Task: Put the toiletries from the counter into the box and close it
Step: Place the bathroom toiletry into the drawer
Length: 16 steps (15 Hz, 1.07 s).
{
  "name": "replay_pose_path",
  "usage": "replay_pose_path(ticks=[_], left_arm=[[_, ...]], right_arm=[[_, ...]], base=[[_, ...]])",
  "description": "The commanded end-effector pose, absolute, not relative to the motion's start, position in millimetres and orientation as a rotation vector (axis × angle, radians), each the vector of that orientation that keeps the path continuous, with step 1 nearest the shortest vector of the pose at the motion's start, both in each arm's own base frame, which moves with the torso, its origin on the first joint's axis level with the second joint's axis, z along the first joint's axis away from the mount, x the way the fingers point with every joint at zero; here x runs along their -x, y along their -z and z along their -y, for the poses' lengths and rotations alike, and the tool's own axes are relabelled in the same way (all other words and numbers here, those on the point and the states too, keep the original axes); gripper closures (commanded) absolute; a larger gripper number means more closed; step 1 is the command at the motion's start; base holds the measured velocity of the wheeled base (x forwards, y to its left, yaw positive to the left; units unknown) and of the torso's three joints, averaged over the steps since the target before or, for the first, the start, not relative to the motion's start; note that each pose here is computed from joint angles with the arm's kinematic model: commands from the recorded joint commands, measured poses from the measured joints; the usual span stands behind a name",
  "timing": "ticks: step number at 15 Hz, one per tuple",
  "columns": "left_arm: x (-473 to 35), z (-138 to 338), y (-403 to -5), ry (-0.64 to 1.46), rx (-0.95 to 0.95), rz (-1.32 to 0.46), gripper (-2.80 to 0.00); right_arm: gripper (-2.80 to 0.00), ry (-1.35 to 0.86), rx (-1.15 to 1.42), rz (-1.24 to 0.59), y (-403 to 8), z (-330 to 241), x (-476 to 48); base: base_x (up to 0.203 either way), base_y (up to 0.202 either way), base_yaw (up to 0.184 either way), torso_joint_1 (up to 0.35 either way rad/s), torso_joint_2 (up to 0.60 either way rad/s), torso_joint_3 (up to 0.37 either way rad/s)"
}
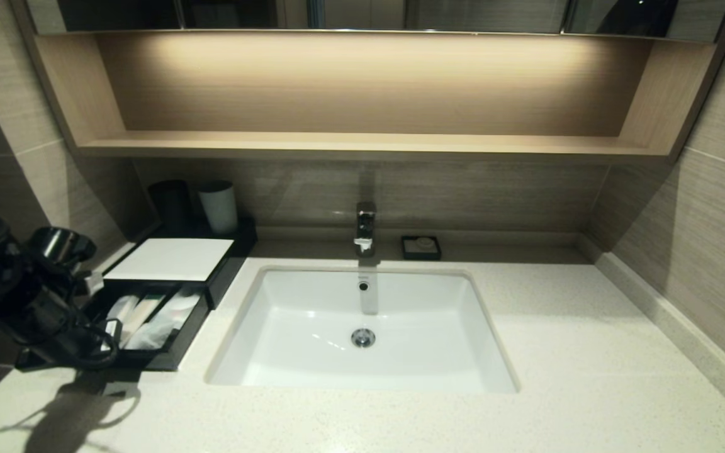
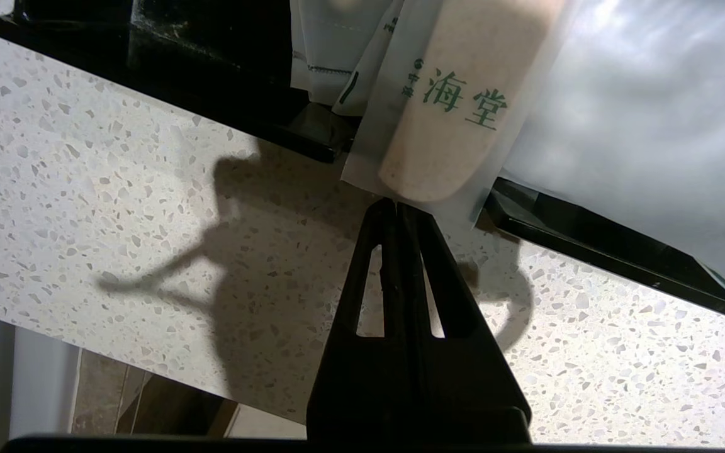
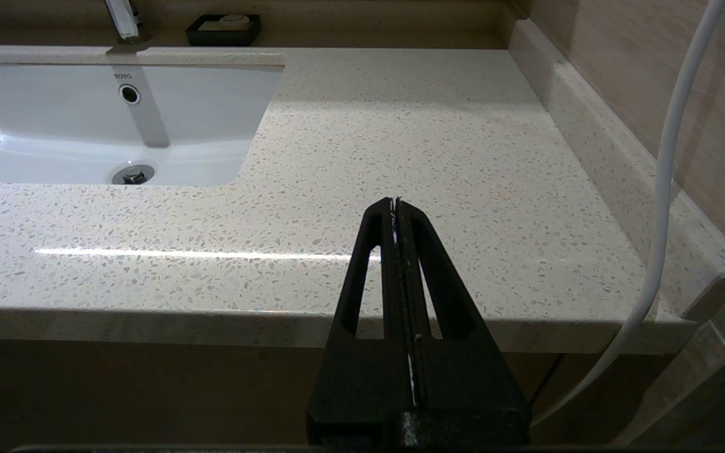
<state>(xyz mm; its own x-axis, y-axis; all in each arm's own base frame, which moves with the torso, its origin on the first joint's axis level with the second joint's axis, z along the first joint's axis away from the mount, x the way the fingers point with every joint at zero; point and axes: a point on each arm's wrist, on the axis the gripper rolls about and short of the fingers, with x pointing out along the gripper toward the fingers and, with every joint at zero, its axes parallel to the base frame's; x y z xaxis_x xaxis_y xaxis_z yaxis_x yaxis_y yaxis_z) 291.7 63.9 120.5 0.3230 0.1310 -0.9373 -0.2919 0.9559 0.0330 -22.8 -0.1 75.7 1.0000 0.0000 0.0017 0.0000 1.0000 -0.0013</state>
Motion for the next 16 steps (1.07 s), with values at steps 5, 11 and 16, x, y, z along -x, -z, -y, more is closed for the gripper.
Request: replay_pose_path(ticks=[5, 11, 16], left_arm=[[-291.8, -64.1, -122.2, -0.288, 0.164, -1.199, 0.00], [-292.5, -63.7, -124.6, -0.286, 0.164, -1.179, 0.00], [-293.3, -63.9, -129.3, -0.296, 0.174, -1.151, 0.00]], right_arm=[[0.00, 0.000, 0.002, 0.002, -75.3, 0.1, 22.8], [0.00, 0.000, 0.002, 0.001, -75.3, 0.1, 22.7], [0.00, 0.000, 0.002, 0.001, -75.2, 0.1, 22.8]], base=[[0.000, 0.000, 0.000, 0.000, 0.00, 0.000], [0.000, 0.000, 0.000, 0.000, 0.00, 0.000], [0.000, 0.000, 0.000, 0.000, 0.00, 0.000]])
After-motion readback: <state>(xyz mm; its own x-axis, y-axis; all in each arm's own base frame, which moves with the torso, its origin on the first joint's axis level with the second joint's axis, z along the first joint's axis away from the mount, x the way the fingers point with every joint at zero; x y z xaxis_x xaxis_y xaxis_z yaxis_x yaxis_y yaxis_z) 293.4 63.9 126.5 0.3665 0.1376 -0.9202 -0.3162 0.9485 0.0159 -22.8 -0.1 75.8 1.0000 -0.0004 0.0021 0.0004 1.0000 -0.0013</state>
